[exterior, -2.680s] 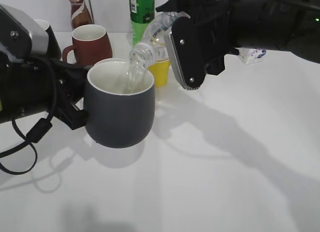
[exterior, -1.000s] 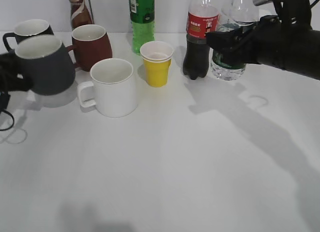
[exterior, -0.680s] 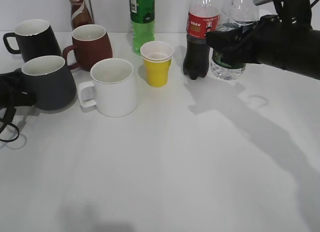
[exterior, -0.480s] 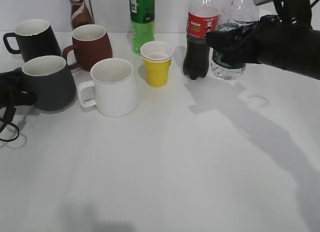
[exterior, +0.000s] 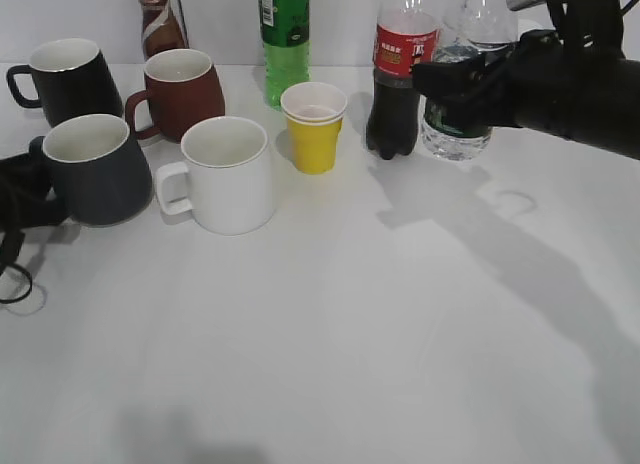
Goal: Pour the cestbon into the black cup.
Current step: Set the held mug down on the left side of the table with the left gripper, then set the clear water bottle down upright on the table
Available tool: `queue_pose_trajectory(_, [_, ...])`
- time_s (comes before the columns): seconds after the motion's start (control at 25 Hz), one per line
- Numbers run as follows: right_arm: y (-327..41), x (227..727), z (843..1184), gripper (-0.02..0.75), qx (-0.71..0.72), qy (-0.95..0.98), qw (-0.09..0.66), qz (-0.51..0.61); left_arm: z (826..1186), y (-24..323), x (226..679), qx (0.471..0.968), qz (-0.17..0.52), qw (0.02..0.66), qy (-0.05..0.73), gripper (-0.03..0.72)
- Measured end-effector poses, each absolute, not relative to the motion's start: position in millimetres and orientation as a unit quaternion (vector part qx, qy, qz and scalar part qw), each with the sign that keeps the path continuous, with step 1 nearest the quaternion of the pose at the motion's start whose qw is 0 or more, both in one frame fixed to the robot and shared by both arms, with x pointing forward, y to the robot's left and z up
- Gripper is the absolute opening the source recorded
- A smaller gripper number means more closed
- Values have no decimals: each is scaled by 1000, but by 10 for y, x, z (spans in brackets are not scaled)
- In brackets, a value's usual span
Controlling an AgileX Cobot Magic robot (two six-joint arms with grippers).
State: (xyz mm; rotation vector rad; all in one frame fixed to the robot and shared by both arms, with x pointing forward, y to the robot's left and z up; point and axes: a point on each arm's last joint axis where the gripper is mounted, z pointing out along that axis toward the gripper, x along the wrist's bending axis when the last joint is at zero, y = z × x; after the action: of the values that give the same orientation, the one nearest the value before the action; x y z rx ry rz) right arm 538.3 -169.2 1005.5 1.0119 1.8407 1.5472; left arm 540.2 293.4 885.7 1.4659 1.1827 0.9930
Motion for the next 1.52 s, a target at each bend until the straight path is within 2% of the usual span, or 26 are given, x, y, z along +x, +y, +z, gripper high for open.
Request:
queue_pose_trajectory(0.36, [-1699, 5418, 9976, 470, 388, 676, 263, 569, 8764, 2955, 5049, 603, 389, 460, 523, 238])
queue_pose_trajectory(0.68, [-1676, 5487, 9326, 470, 411, 671, 243, 567, 8979, 2950, 4869, 593, 405, 472, 511, 238])
queue_pose_trajectory(0.88, [-1664, 5411, 9113, 470, 385, 694, 239, 560, 9118, 2950, 4852, 582, 422, 485, 498, 239])
queue_pose_trajectory(1.0, [-1671, 5399, 9119, 605, 372, 694, 253, 562, 9231, 2948, 4843, 573, 436, 496, 486, 239])
queue_pose_trajectory(1.08, [-1685, 5414, 9146, 650, 368, 689, 270, 563, 9320, 2947, 4830, 566, 446, 504, 477, 239])
queue_pose_trajectory(1.2, [-1700, 5406, 9277, 668, 358, 680, 290, 570, 9491, 2943, 4788, 562, 459, 510, 462, 239])
queue_pose_trajectory(1.4, [-1763, 5260, 9937, 672, 321, 653, 338, 597, 9857, 2949, 4637, 564, 451, 501, 477, 239])
queue_pose_trajectory(1.52, [-1837, 5019, 10358, 672, 328, 654, 330, 597, 10222, 2899, 4515, 580, 441, 490, 478, 248])
